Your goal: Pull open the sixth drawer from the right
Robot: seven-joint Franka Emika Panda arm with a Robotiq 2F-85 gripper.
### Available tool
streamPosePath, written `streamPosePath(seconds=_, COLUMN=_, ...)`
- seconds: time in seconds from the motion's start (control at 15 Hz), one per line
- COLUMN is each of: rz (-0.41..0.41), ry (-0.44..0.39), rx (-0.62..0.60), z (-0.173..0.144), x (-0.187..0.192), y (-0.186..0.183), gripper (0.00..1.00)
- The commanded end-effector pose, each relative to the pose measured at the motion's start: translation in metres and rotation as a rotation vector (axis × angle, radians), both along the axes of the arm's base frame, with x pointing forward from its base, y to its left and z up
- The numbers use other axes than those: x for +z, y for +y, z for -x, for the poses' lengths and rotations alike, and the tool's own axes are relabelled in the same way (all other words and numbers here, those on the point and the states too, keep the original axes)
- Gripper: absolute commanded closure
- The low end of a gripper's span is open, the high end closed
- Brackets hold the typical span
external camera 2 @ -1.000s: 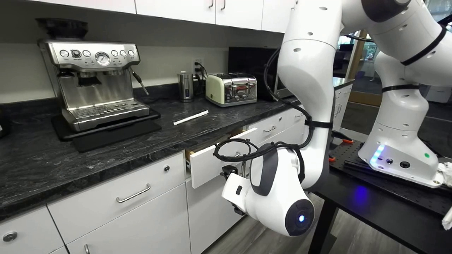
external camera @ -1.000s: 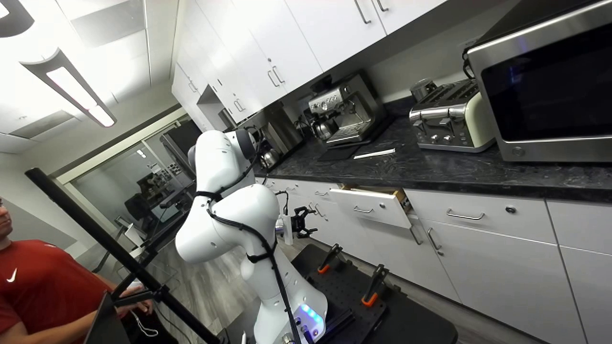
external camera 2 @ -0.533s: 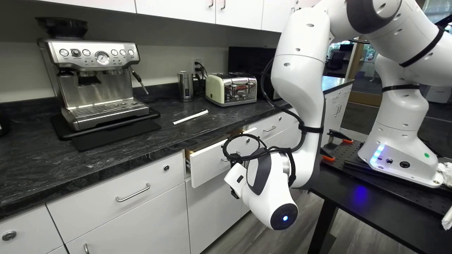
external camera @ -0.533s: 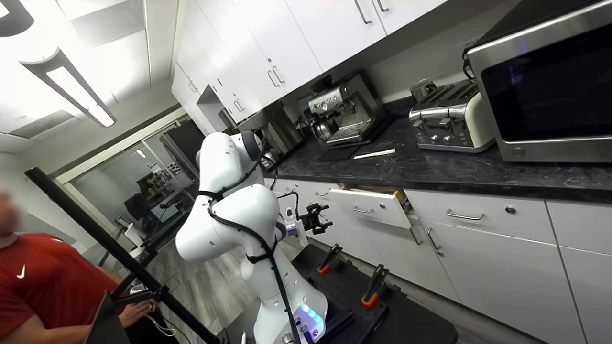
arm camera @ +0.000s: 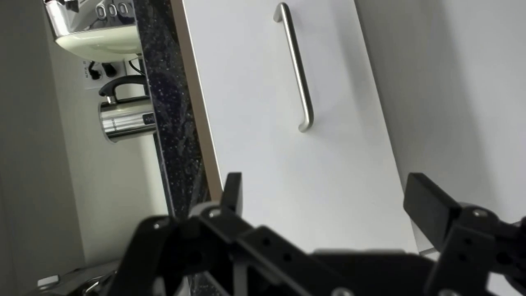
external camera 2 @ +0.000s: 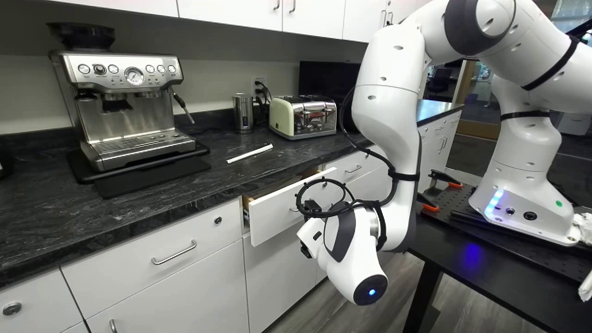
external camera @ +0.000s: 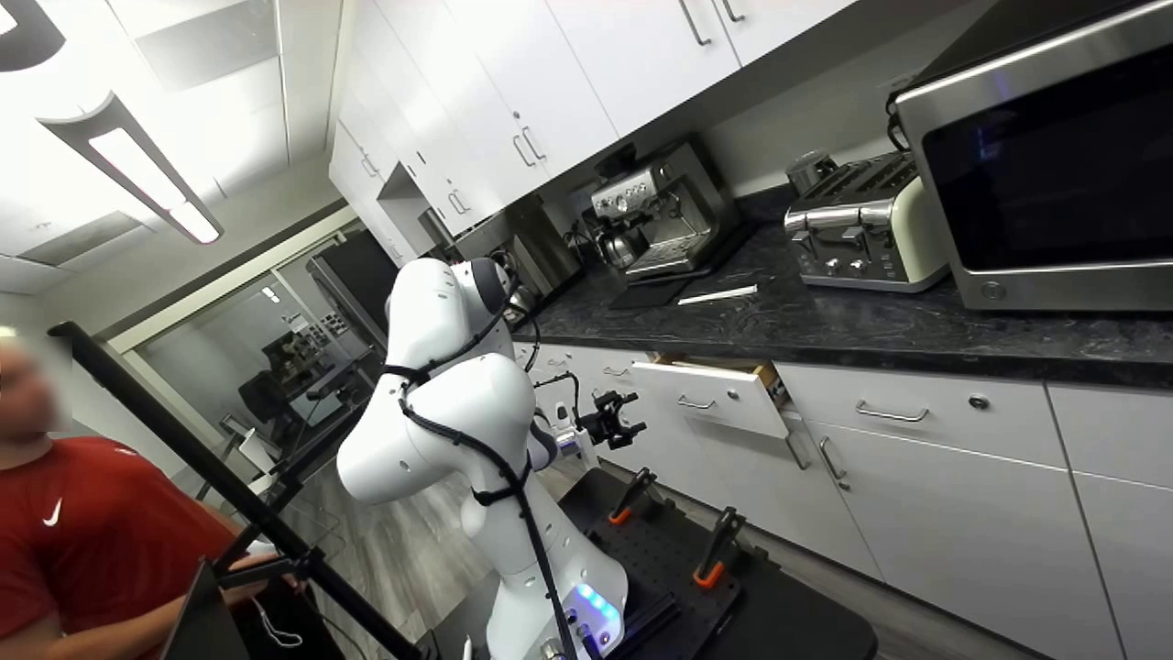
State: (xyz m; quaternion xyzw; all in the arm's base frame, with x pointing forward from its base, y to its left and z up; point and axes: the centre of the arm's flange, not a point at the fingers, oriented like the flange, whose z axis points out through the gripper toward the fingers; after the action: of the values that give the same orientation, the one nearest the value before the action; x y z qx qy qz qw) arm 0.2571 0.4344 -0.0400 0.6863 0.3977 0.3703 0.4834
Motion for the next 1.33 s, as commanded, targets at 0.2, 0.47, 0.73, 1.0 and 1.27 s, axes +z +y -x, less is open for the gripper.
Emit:
streamPosePath(seconds=0.2, rz=0.065, ry=-0.036, rx=-0.052, z=-0.012, x=-0.033, y=0.027, gripper=0.0)
streamPosePath(seconds=0.47, rz=0.126, ry=-0.106, rx=-0.116, z=-0.038, x=-0.053, y=0.028, gripper=0.0)
streamPosePath(seconds=0.73, rz=0.157, ry=-0.141, rx=-0.204, z=-0.068, x=-0.066, y=0.011, gripper=0.0)
streamPosePath(seconds=1.0, rz=0.151, ry=-0.139, rx=-0.255, z=-0.093, x=-0.07, y=-0.002, gripper=0.0)
streamPosePath(seconds=1.27, rz=0.146, ry=-0.154, rx=-0.291, z=-0.109, x=-0.066, y=-0.005, gripper=0.0)
